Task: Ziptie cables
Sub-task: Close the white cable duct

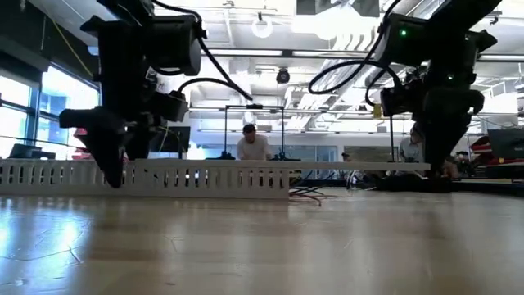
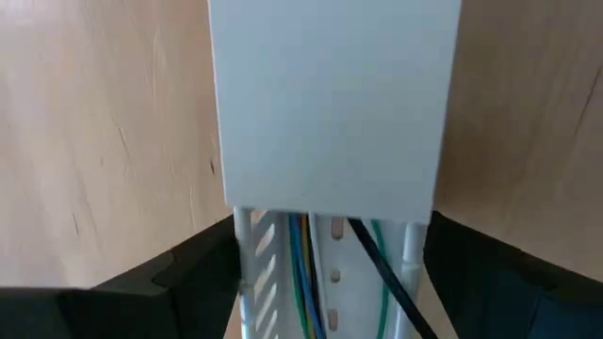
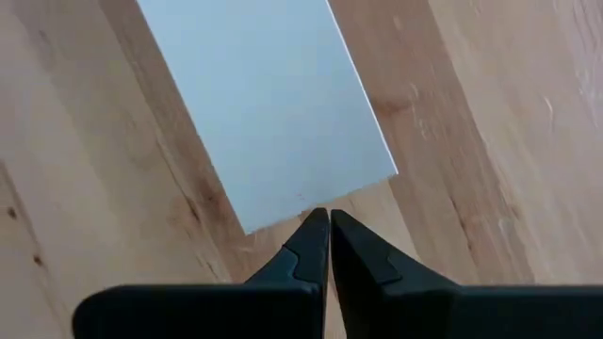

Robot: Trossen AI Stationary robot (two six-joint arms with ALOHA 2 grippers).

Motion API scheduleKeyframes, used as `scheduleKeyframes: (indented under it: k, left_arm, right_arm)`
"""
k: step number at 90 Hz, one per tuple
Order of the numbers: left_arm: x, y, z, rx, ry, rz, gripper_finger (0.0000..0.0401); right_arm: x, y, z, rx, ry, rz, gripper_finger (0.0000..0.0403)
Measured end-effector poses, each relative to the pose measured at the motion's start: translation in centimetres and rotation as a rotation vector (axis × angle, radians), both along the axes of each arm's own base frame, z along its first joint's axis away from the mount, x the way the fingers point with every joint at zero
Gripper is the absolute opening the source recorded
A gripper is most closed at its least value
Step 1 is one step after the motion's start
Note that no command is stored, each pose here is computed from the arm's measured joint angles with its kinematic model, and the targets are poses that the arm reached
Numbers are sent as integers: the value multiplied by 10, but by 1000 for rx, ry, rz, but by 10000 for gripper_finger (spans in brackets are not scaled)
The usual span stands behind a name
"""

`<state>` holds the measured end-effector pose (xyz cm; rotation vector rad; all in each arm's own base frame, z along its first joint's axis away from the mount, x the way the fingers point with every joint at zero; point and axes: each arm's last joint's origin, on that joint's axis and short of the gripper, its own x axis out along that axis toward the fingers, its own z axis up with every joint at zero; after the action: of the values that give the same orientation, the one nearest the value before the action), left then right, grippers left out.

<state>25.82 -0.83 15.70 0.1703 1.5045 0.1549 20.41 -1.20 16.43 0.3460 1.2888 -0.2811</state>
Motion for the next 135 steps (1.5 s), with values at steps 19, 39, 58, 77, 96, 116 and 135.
scheduleKeyframes:
  k: [19, 39, 58, 77, 96, 116, 135]
  left_arm:
    - [0, -1, 0, -19, 0, -7, 283]
    - [0, -2, 0, -24, 8, -23, 253]
    - [-1, -2, 0, -17, 12, -28, 236]
    - [5, -4, 5, 88, -16, -95, 232]
    - [13, -8, 6, 55, -86, -103, 232]
    - [19, -9, 0, 33, -109, -96, 232]
    - [25, -9, -17, 44, -54, -118, 232]
  right_arm:
    - [0, 0, 0, -6, -1, 6, 0]
    - [7, -1, 2, -21, -69, 15, 0]
    - [8, -1, 2, -24, -82, 22, 0]
    - [2, 1, 0, -14, -20, -6, 0]
    - [-8, 6, -2, -2, 85, -25, 0]
    - [-6, 6, 2, -10, 82, -6, 0]
    - [2, 8, 12, -7, 33, -14, 0]
